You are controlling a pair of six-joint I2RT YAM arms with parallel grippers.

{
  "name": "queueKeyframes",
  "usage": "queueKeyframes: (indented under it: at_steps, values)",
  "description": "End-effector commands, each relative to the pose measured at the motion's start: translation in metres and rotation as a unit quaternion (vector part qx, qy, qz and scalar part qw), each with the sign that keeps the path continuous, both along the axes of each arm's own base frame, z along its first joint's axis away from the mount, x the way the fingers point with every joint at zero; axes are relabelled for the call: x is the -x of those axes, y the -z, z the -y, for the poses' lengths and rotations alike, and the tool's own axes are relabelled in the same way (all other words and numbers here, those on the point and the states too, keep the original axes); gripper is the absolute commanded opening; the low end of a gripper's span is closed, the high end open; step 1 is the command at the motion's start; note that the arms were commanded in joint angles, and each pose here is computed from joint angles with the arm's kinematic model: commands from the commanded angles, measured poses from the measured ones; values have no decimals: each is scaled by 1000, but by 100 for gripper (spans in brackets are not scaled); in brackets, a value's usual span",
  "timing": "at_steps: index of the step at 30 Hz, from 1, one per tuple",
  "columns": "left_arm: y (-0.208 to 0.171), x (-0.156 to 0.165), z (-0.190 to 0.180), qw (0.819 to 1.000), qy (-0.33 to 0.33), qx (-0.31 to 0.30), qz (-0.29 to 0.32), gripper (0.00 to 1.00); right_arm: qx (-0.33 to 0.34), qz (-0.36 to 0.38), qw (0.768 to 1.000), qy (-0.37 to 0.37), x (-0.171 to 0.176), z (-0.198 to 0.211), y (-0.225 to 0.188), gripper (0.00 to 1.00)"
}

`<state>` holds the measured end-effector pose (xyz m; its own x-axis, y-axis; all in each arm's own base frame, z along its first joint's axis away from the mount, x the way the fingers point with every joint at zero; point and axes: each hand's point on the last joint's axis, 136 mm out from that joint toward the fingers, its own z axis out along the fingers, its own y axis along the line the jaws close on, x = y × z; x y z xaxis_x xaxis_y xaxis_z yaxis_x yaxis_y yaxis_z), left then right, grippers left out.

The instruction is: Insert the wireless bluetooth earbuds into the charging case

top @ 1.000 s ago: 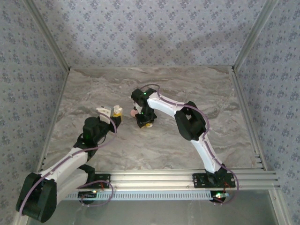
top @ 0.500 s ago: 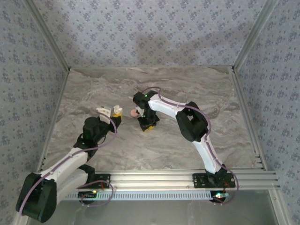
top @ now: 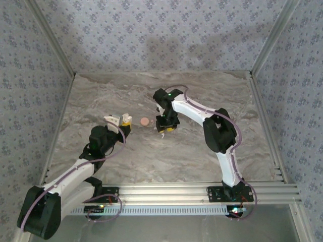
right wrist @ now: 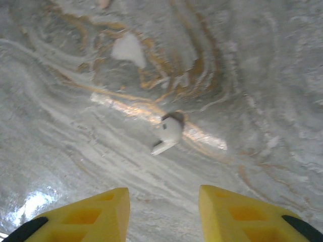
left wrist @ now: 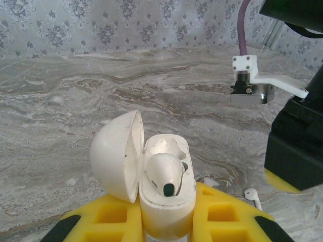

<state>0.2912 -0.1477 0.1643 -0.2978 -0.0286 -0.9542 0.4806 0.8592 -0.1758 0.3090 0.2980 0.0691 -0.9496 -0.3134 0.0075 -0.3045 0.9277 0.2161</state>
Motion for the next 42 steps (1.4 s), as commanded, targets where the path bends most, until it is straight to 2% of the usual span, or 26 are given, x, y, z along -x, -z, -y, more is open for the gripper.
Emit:
queueKeyframes:
  at_steps: [1, 12, 28, 31, 38, 42]
  values:
    - [-16, 0, 1, 1000, 5, 3, 24, 13, 8, -24, 1000, 18, 4, -1, 13, 43]
    - [-15, 1, -1, 1000, 2, -2, 26, 13, 3, -30, 1000, 3, -4, -15, 37, 43]
    - [-15, 1, -1, 1000, 2, -4, 25, 13, -47, -22, 998, -21, -9, -40, 29, 38]
    - [-14, 1, -1, 1000, 2, -4, 25, 13, -35, -12, 999, -21, -9, -35, 21, 40]
    - [-15, 1, -1, 1000, 3, -4, 25, 13, 47, -19, 999, 4, -4, 0, 17, 43]
    - [-15, 1, -1, 1000, 4, -4, 25, 13, 43, -19, 999, 7, -4, -3, 19, 43]
